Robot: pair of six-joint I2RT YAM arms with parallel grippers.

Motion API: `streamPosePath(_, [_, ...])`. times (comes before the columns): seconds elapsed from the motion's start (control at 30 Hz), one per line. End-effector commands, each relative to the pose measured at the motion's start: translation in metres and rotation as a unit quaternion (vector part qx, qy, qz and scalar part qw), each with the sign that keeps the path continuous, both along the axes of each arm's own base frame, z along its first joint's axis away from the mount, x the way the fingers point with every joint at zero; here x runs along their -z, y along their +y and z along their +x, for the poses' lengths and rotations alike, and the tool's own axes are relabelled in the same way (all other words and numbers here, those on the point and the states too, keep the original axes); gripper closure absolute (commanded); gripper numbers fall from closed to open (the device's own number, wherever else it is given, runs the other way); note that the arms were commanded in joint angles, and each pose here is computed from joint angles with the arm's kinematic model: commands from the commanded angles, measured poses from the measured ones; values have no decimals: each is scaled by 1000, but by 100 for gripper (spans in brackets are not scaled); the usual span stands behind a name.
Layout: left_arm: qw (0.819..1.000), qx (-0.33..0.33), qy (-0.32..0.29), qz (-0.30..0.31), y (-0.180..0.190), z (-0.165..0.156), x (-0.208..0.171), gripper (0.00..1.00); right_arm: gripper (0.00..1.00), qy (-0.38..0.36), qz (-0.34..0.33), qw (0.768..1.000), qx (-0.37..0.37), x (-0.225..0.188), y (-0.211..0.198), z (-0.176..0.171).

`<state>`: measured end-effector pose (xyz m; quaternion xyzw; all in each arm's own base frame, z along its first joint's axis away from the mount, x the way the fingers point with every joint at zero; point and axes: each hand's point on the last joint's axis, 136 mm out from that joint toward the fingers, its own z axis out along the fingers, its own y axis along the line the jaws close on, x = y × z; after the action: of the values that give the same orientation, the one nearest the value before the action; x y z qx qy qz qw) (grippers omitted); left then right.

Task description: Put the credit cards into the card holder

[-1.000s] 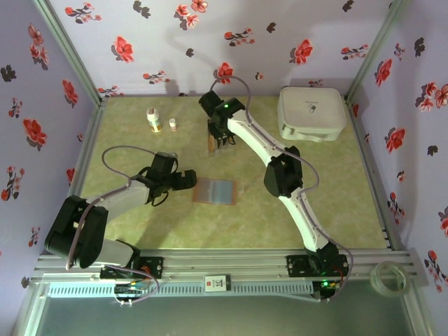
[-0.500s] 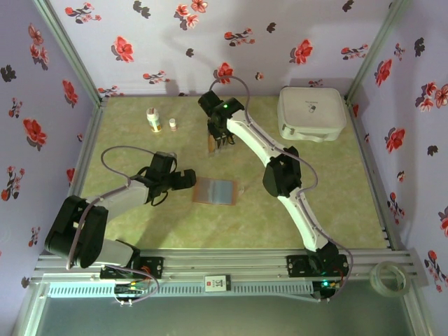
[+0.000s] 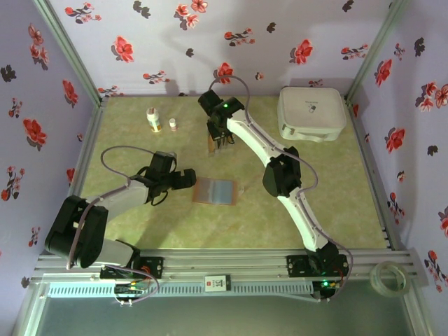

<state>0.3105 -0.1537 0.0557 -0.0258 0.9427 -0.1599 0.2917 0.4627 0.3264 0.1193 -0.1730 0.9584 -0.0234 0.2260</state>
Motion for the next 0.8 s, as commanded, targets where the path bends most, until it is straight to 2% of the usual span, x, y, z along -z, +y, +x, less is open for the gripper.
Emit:
streamPosePath(0.0, [1000,-2,4,-5,2,-1,3,0,100,12,13,1000,-4,-7,4,-8])
streamPosePath(0.37, [1000,-3,4,-6,1,-1,0,0,100,-23,52,998,-5,-56,4,-8])
streamPosePath(0.77, [1000,-2,4,-6,1,0,-3,0,100,-34,71,997,-8,-74,5,-12])
